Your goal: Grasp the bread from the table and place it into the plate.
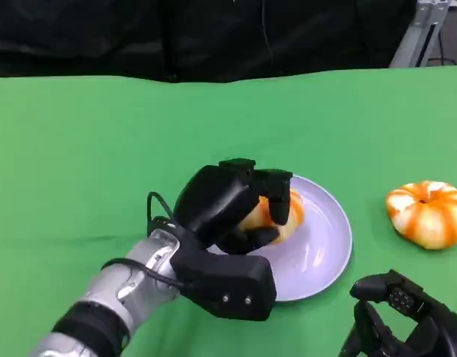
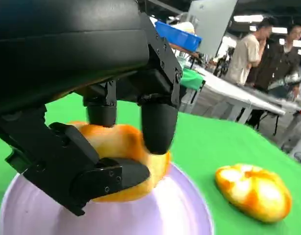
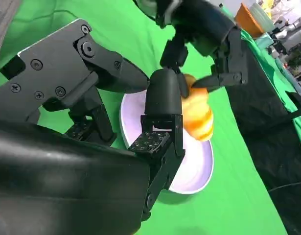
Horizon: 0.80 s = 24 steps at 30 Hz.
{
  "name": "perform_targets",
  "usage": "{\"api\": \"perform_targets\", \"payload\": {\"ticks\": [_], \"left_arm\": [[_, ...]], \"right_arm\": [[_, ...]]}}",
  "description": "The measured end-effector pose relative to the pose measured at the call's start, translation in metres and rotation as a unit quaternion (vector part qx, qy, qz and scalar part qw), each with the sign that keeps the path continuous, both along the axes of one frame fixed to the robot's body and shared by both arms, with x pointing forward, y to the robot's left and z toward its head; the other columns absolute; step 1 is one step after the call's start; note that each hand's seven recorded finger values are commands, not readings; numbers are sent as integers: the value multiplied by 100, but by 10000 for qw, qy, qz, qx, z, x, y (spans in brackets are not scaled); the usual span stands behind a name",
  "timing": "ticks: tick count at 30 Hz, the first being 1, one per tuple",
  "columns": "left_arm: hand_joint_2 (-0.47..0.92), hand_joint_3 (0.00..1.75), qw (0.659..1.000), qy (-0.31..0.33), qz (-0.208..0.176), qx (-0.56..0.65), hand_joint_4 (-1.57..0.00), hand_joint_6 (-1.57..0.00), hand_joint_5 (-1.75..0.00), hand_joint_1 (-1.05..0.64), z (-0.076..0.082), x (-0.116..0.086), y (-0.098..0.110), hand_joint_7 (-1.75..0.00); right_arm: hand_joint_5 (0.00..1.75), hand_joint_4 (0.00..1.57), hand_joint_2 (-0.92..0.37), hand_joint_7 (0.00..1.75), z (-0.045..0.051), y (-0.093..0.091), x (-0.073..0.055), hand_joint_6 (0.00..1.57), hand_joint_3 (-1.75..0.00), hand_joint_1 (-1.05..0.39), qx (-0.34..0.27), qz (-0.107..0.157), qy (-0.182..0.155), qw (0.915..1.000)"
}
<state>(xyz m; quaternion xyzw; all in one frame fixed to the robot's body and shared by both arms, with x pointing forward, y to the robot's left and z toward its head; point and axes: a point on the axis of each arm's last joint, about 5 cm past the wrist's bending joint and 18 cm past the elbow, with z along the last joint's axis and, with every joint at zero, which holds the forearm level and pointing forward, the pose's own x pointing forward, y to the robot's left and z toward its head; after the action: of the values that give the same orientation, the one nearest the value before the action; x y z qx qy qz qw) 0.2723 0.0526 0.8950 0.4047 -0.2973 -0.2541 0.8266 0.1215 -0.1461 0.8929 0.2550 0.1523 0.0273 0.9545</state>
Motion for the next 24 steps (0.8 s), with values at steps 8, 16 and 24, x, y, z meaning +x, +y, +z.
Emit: {"api": "perform_targets", "payload": {"ticks": [8, 16, 24], "left_arm": [[92, 61, 9980, 256, -72, 571, 0, -20, 0, -103, -85, 10, 125, 0], [92, 61, 9977, 502, -85, 446, 0, -18, 0, -104, -120, -13, 176, 0], [92, 31, 9888, 1408, -73, -486, -40, -44, -13, -37, 11, -97, 364, -7]], "right_arm": [[153, 96, -50, 129, -1, 2, -5, 90, -111, -17, 14, 10, -7, 10000], [154, 95, -51, 127, -1, -4, -7, 89, -109, -17, 8, 3, -6, 10000], [156, 93, -51, 129, 5, -1, -15, 89, -110, -17, 12, 5, -24, 10000]]}}
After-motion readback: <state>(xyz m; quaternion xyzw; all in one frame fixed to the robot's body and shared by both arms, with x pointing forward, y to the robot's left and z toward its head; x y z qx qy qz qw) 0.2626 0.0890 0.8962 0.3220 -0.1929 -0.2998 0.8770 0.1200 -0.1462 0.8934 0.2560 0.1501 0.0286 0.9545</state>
